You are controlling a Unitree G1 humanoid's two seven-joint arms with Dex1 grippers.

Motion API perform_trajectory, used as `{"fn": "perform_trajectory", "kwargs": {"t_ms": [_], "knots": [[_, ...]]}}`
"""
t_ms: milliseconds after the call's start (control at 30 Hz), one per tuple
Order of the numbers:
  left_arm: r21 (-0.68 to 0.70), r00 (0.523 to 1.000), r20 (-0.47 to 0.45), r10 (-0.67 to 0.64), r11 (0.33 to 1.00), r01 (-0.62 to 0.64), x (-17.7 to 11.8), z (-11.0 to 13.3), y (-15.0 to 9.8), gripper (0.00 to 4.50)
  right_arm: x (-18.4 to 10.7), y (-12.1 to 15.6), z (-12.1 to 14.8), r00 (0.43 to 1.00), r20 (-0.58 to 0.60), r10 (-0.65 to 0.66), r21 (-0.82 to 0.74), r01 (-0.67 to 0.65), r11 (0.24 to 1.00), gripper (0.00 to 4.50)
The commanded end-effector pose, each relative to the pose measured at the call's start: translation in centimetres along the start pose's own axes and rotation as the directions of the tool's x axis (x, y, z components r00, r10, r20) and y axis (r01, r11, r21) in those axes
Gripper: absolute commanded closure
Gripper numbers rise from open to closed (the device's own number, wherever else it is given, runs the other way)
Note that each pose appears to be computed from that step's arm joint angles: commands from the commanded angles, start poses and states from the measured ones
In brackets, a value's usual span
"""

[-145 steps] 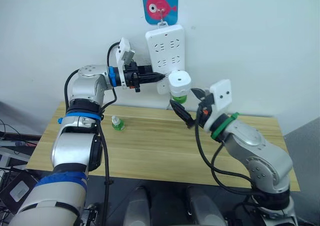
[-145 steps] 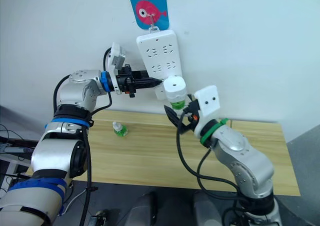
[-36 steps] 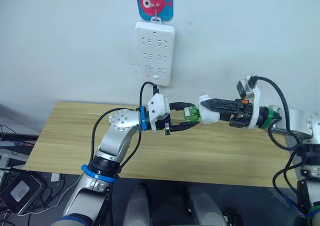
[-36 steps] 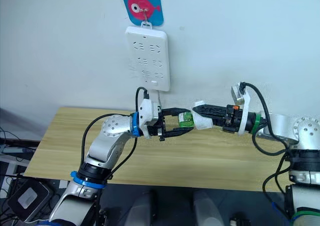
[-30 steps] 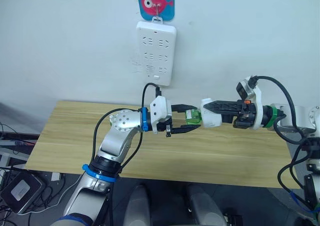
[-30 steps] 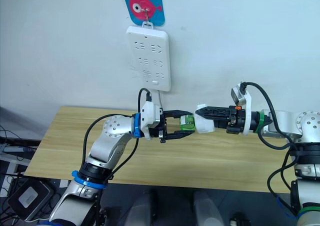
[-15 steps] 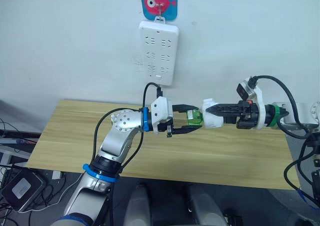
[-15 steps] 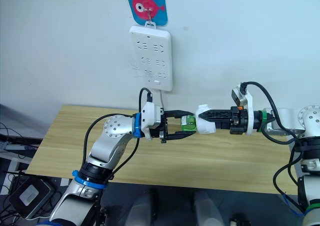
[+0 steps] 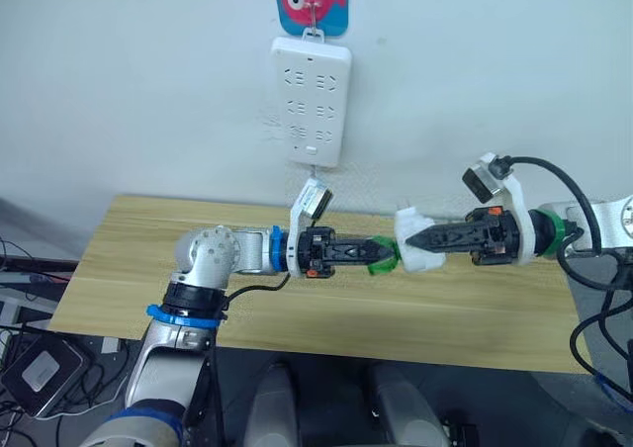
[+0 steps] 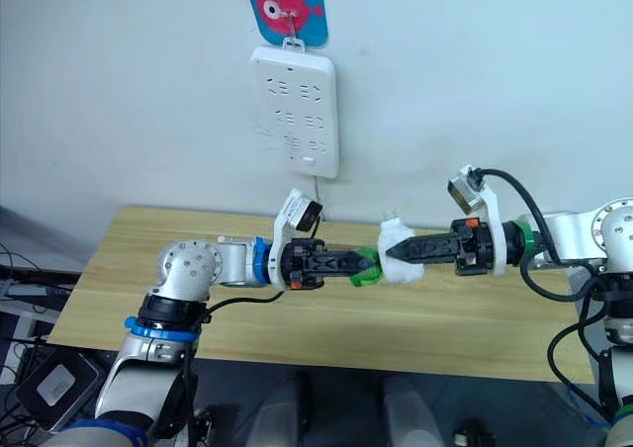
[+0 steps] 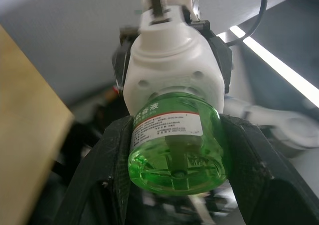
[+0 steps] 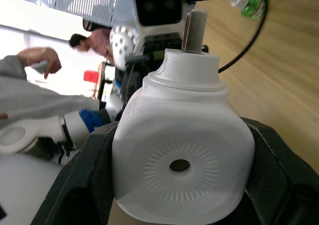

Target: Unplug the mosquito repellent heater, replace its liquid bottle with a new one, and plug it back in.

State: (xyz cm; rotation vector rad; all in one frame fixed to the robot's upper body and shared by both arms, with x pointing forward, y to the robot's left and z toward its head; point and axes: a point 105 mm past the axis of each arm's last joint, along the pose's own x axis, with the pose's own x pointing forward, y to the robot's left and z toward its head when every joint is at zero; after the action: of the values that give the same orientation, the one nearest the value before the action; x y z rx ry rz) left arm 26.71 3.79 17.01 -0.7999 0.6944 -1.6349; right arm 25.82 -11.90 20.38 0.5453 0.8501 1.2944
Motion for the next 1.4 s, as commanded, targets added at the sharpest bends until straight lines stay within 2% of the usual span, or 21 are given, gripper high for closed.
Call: {"fn": "perform_trajectory", "kwargs": {"t_ms": [33, 167, 233, 300, 333, 367, 433, 533, 600, 667, 700, 800, 867, 1033, 1400], "knots": [[-0.004, 0.998, 0.055, -0.008, 1.000, 0.008, -1.5, 0.9, -0.9, 1.90, -0.3, 0.8, -0.4, 0.999, -0.021, 0.049, -0.010, -0.049, 0.999, 1.46], [0.030, 0.993, 0.115, 0.020, 0.999, -0.024, -1.9, 2.2, -1.0, 0.66, -0.5, 0.6, -0.2, 0.998, 0.007, 0.056, 0.002, -0.056, 0.998, 1.46], [0.090, 0.989, 0.139, 0.049, 0.994, -0.062, -2.6, 2.9, -1.5, 0.01, -1.0, 0.4, 0.3, 0.997, 0.047, 0.054, 0.022, -0.055, 0.998, 1.46], [0.193, 0.985, 0.142, 0.102, 0.973, -0.129, -3.2, 3.1, -1.9, 0.01, -1.6, 0.1, 0.9, 0.995, 0.092, 0.047, 0.044, -0.051, 0.998, 1.46], [0.325, 0.975, 0.145, 0.167, 0.923, -0.206, -3.7, 3.2, -1.9, 0.01, -2.0, -0.3, 1.4, 0.991, 0.127, 0.037, 0.062, -0.045, 0.997, 1.46], [0.482, 0.964, 0.147, 0.223, 0.835, -0.267, -4.0, 3.0, -1.8, 0.01, -2.3, -0.6, 1.7, 0.987, 0.157, 0.031, 0.078, -0.043, 0.996, 1.46], [0.718, 0.947, 0.145, 0.288, 0.627, -0.301, -4.2, 2.6, -1.7, 0.01, -2.9, -1.1, 2.4, 0.978, 0.209, 0.018, 0.110, -0.042, 0.993, 1.46], [0.931, 0.930, 0.163, 0.328, 0.262, -0.256, -4.0, 2.2, -1.6, 0.01, -3.6, -1.9, 2.9, 0.968, 0.253, -0.008, 0.146, -0.030, 0.989, 1.46], [0.978, 0.918, 0.205, 0.339, -0.033, -0.206, -3.8, 2.5, -1.5, 0.01, -3.7, -2.0, 3.0, 0.967, 0.254, -0.016, 0.156, -0.024, 0.987, 1.46], [0.961, 0.916, 0.236, 0.324, -0.218, -0.171, -3.7, 2.7, -1.2, 0.01, -3.6, -2.0, 3.0, 0.968, 0.249, -0.014, 0.158, -0.026, 0.987, 1.46], [0.941, 0.918, 0.246, 0.312, -0.304, -0.149, -3.4, 2.7, -1.1, 0.01, -3.5, -1.9, 2.9, 0.970, 0.245, -0.010, 0.158, -0.030, 0.987, 1.46], [0.877, 0.936, 0.231, 0.265, -0.473, -0.082, -2.5, 2.5, -1.0, 0.01, -3.2, -1.7, 2.8, 0.972, 0.234, 0.006, 0.154, -0.043, 0.987, 1.46], [0.834, 0.946, 0.224, 0.233, -0.548, -0.062, -1.9, 2.4, -1.0, 0.01, -2.9, -1.5, 2.7, 0.974, 0.225, 0.016, 0.151, -0.051, 0.987, 1.46], [0.776, 0.952, 0.234, 0.195, -0.627, -0.062, -1.1, 2.9, -0.5, 0.01, -2.4, -1.0, 2.6, 0.977, 0.207, 0.041, 0.145, -0.072, 0.987, 1.46], [0.744, 0.960, 0.224, 0.171, -0.666, -0.055, -0.4, 3.4, 0.0, 0.01, -1.6, -0.4, 2.3, 0.980, 0.188, 0.066, 0.136, -0.093, 0.986, 1.46]]}}
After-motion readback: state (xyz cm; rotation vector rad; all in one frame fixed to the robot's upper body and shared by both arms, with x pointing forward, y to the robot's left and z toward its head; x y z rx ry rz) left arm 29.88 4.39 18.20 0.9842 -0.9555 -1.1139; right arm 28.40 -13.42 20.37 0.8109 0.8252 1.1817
